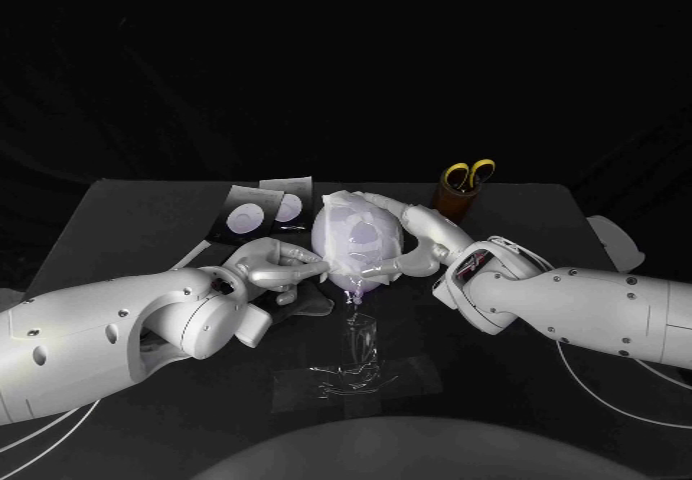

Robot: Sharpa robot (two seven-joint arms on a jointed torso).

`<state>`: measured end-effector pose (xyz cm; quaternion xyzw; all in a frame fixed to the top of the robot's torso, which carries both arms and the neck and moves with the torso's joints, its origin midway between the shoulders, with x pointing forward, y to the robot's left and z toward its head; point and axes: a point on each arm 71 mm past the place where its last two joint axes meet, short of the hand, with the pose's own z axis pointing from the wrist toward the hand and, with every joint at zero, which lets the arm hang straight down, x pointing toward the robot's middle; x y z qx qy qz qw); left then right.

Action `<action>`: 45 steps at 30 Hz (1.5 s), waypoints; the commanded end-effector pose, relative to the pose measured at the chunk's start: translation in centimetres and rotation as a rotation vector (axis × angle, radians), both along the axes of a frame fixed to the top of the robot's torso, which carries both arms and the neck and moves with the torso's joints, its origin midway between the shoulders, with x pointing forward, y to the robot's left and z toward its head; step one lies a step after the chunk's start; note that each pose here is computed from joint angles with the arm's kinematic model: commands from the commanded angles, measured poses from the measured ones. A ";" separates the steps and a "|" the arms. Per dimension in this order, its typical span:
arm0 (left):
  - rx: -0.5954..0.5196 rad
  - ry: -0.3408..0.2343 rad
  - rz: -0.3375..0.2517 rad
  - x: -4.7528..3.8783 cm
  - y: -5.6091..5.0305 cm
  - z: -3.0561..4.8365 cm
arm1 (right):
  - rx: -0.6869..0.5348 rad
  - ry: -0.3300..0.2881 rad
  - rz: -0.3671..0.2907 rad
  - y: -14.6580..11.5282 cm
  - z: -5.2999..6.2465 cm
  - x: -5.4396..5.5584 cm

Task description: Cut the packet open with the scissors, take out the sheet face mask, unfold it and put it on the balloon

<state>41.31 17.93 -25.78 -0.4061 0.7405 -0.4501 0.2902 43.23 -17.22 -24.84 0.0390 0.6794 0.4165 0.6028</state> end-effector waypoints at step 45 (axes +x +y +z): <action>0.050 0.041 0.078 0.53 3.9 -0.76 | -0.021 0.036 0.025 0.1 -0.6 -0.3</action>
